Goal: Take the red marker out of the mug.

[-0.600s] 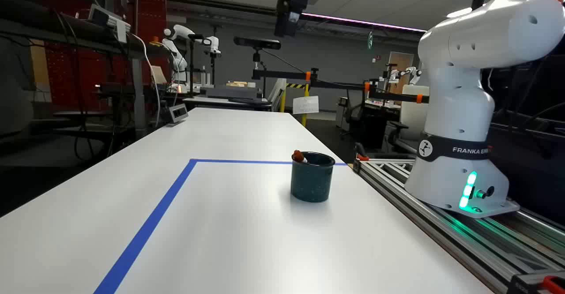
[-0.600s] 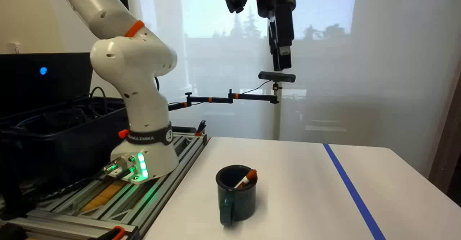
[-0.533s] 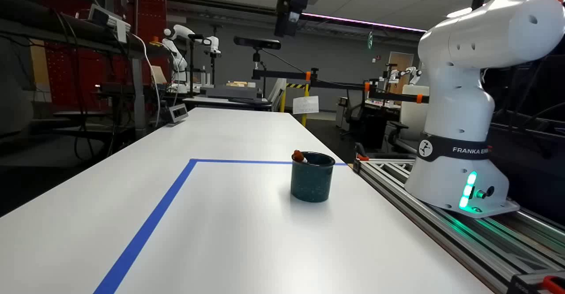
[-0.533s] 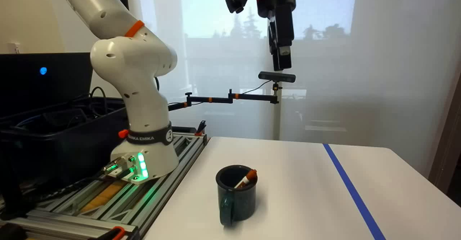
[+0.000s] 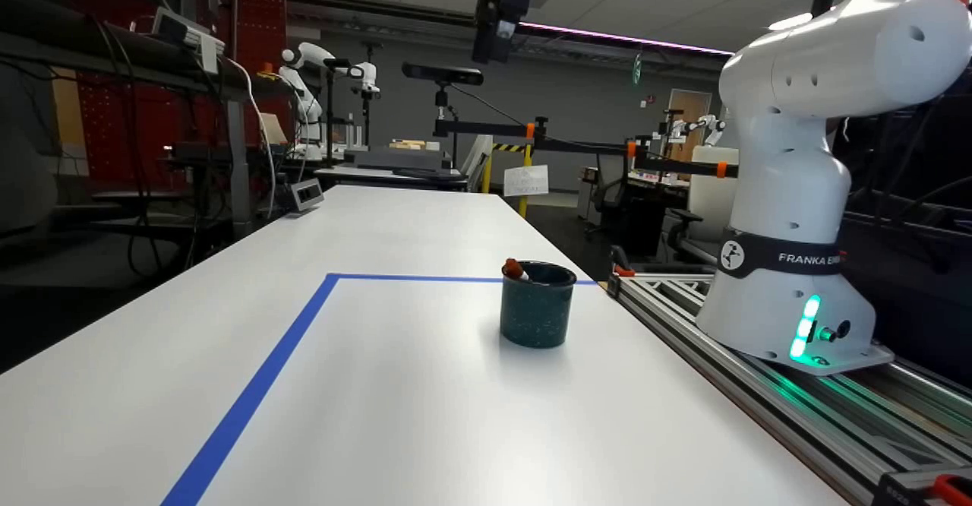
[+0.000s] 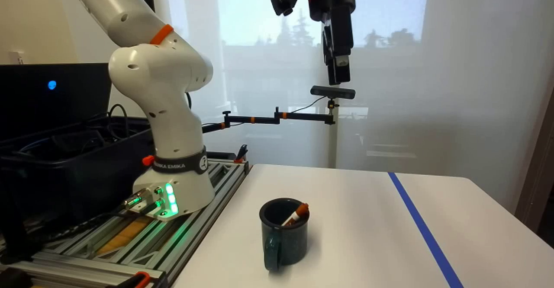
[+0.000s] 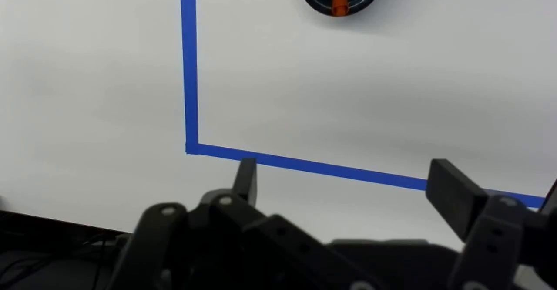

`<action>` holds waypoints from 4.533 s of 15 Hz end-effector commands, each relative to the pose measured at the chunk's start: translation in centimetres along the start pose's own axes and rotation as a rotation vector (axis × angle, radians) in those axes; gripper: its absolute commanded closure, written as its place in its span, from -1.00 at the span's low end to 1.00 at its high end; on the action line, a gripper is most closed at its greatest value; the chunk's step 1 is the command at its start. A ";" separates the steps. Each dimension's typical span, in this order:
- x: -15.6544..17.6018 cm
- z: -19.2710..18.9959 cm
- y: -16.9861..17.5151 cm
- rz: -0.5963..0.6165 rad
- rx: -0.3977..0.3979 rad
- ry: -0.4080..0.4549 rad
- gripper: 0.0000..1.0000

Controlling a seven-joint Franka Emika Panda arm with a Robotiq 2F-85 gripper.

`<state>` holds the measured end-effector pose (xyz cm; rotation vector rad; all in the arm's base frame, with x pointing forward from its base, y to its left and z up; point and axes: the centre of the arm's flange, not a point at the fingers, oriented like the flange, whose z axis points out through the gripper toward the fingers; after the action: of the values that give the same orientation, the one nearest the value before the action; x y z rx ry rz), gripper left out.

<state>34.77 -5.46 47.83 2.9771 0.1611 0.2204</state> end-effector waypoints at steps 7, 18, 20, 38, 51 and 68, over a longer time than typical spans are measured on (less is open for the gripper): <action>0.8 7.5 0.6 0.040 0.062 -0.252 -1.00; -1.0 16.0 0.7 -0.012 0.133 -0.401 -1.00; -1.3 17.2 0.7 -0.042 0.150 -0.402 -1.00; -0.2 23.8 -0.1 -0.106 0.184 -0.384 -1.00; 1.0 24.7 -1.4 -0.119 0.167 -0.449 -1.00; 0.5 25.9 -0.8 -0.063 0.157 -0.592 0.50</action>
<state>38.59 -7.87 22.44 3.0386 0.2158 -0.6912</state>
